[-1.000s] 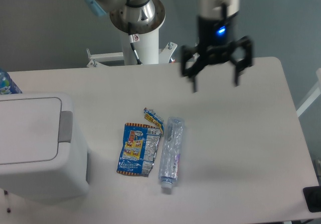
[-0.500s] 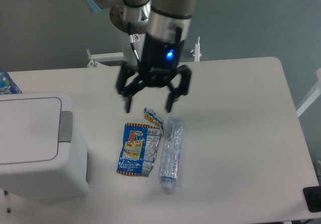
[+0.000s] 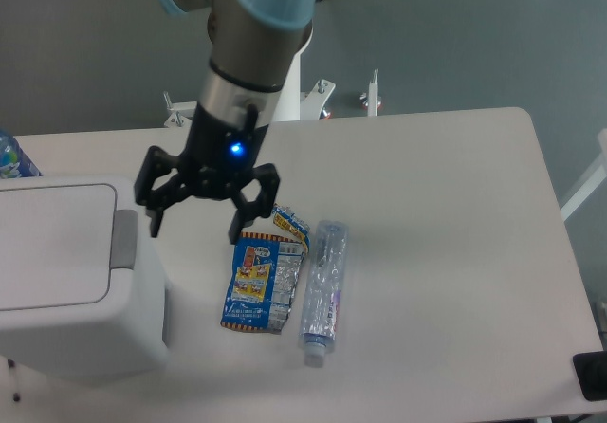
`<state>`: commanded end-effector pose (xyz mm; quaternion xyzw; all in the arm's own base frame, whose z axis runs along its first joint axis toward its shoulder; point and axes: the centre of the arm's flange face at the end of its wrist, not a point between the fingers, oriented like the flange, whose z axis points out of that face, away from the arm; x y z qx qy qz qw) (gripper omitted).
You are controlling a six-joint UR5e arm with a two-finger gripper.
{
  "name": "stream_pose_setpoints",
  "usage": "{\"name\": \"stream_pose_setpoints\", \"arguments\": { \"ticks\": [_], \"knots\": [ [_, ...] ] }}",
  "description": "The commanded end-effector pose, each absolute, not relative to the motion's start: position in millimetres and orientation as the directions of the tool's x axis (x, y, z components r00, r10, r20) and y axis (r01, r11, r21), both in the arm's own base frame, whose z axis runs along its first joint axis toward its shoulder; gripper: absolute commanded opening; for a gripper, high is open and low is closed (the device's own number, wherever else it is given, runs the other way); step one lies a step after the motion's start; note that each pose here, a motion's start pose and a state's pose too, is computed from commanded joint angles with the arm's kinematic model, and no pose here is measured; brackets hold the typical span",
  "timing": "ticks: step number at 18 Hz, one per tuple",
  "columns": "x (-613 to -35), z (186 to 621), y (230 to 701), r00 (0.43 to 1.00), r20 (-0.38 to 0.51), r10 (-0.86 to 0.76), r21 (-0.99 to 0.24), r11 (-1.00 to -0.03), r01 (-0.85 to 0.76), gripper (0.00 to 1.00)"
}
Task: Open the trash can
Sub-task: 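Move the open gripper down toward the white trash can lid, then press the gripper finger onto the trash can lid edge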
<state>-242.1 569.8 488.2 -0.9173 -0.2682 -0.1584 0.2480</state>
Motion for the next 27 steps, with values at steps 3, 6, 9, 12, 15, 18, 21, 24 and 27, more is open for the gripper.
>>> {"name": "stream_pose_setpoints", "arguments": {
  "ticks": [3, 6, 9, 12, 15, 18, 21, 24, 27],
  "knots": [
    [-241.6, 481.2, 573.6, 0.806, 0.425, 0.412, -0.361, -0.739, 0.569, 1.00],
    [-241.4, 479.3, 574.7, 0.806, 0.425, 0.411, -0.358, -0.742, 0.567, 1.00],
    [-240.4, 474.9, 577.7, 0.808, 0.425, 0.409, -0.353, -0.747, 0.564, 1.00],
    [-238.1, 474.1, 579.2, 0.811, 0.424, 0.404, -0.354, -0.750, 0.559, 1.00],
    [-238.7, 469.7, 581.5, 0.810, 0.425, 0.405, -0.348, -0.752, 0.559, 1.00],
    [-234.2, 467.7, 582.9, 0.812, 0.425, 0.401, -0.346, -0.757, 0.555, 1.00],
    [-233.0, 465.5, 583.0, 0.811, 0.426, 0.401, -0.343, -0.758, 0.554, 1.00],
    [-233.0, 465.5, 583.0, 0.811, 0.426, 0.401, -0.343, -0.758, 0.554, 1.00],
    [-233.4, 464.8, 583.4, 0.812, 0.425, 0.399, -0.344, -0.759, 0.553, 1.00]
  ]
}}
